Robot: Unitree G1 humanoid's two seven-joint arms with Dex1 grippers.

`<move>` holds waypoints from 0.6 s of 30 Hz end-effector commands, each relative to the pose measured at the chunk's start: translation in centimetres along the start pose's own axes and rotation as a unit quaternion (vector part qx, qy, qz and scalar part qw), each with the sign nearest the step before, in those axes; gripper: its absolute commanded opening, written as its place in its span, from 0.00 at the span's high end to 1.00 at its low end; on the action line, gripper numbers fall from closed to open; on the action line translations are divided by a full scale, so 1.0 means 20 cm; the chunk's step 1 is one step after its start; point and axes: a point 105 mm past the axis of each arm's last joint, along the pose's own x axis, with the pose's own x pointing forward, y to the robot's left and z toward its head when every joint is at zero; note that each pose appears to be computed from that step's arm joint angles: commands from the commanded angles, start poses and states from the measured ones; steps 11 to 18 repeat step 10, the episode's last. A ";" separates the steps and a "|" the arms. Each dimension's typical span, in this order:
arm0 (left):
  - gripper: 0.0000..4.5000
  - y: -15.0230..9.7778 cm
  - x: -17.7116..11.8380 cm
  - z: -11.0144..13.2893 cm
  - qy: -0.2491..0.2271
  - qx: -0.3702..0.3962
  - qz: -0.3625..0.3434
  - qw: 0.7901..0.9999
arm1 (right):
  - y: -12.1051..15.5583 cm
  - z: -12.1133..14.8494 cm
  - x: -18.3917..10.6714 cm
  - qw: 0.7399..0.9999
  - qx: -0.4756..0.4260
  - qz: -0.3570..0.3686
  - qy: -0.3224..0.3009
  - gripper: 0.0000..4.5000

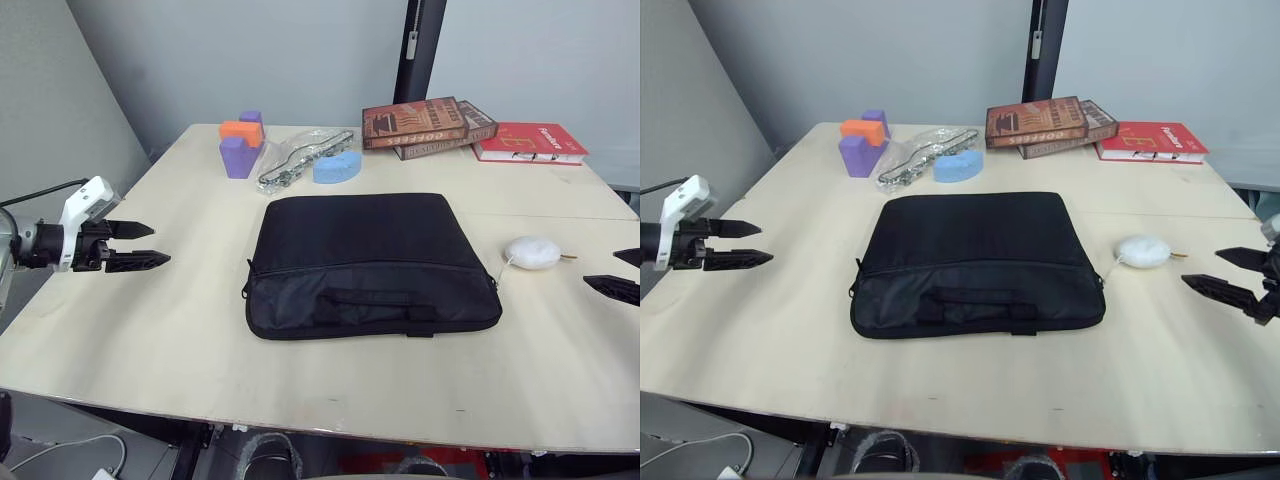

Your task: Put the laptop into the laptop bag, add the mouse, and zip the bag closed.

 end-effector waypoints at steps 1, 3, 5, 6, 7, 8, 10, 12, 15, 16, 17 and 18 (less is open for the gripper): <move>0.01 0.00 -0.08 0.09 -0.025 0.011 0.016 0.999 | -0.03 0.08 -0.04 0.999 -0.026 -0.015 -0.016 0.00; 0.01 0.01 -0.08 0.07 -0.022 0.010 0.020 0.999 | -0.03 0.08 -0.03 0.999 -0.025 -0.015 -0.016 0.00; 0.01 0.01 -0.08 0.06 -0.021 0.008 0.023 0.999 | -0.03 0.08 -0.03 0.999 -0.025 -0.014 -0.015 0.00; 0.01 0.01 -0.08 0.06 -0.022 0.008 0.023 0.999 | -0.02 0.08 -0.03 0.999 -0.025 -0.013 -0.015 0.00; 0.01 0.01 -0.09 0.06 -0.022 0.008 0.024 0.999 | -0.02 0.08 -0.03 1.000 -0.025 -0.012 -0.015 0.00; 0.01 0.01 -0.09 0.06 -0.022 0.007 0.024 0.999 | -0.02 0.08 -0.03 1.000 -0.025 -0.012 -0.015 0.00; 0.01 0.00 -0.09 0.06 -0.025 0.001 0.022 0.999 | -0.02 0.08 -0.02 0.999 -0.026 -0.012 -0.015 0.00; 0.01 0.00 -0.09 0.06 -0.025 0.001 0.022 0.999 | -0.02 0.08 -0.02 0.999 -0.026 -0.012 -0.015 0.00; 0.01 0.00 -0.09 0.06 -0.025 0.001 0.022 0.999 | -0.02 0.08 -0.02 0.999 -0.026 -0.012 -0.015 0.00; 0.01 0.00 -0.09 0.06 -0.025 0.001 0.022 0.999 | -0.02 0.08 -0.02 0.999 -0.026 -0.012 -0.015 0.00; 0.01 0.00 -0.09 0.06 -0.025 0.001 0.022 0.999 | -0.02 0.08 -0.02 0.999 -0.026 -0.012 -0.015 0.00; 0.01 0.00 -0.09 0.06 -0.025 0.001 0.022 0.999 | -0.02 0.08 -0.02 0.999 -0.026 -0.012 -0.015 0.00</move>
